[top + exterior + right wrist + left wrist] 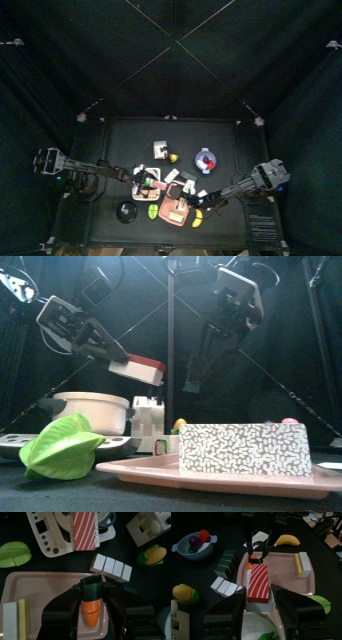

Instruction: Place seaweed in bowl

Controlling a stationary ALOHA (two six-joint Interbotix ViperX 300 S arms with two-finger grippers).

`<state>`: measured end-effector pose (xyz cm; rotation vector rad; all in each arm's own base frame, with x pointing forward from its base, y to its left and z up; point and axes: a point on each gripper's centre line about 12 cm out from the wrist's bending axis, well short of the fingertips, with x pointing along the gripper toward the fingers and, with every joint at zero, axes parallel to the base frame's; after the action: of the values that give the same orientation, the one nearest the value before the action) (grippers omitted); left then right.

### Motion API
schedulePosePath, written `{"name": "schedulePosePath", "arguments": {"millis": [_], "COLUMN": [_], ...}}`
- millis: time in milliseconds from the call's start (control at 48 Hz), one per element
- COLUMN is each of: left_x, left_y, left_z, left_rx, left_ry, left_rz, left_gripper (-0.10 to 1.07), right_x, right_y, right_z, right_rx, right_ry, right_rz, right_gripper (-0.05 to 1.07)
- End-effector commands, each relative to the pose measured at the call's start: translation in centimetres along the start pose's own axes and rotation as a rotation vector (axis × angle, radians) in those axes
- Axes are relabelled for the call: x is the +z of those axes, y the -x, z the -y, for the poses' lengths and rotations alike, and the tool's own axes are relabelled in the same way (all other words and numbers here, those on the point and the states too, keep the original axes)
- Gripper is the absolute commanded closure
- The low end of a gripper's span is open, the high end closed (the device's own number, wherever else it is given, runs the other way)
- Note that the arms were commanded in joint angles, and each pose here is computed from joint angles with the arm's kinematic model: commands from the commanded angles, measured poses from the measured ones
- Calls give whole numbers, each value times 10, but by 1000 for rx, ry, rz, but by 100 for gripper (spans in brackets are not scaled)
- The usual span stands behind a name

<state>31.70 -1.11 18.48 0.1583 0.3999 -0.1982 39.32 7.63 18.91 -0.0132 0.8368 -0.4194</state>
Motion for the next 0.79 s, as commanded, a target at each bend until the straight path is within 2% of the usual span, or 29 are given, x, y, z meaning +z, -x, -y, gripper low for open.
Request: {"name": "schedulePosePath", "arguments": {"millis": [0, 208, 479, 771], "left_x": [7, 8, 11, 10], "left_y": [2, 5, 13, 20], "left_z": [-1, 0, 1, 2], "left_rx": [3, 5, 7, 8], "left_ry": [-2, -4, -9, -9], "left_rz": [24, 31, 53, 62], "left_gripper": [29, 29, 29, 29], "right_x": [14, 8, -16, -33], "right_y": [15, 25, 43, 49], "right_z": [6, 15, 32, 49], "right_rx": [16, -15, -83, -140], "right_ry": [-28, -71, -158, -204], "right_rz": [41, 9, -116, -177], "right_gripper": [30, 30, 30, 30]}}
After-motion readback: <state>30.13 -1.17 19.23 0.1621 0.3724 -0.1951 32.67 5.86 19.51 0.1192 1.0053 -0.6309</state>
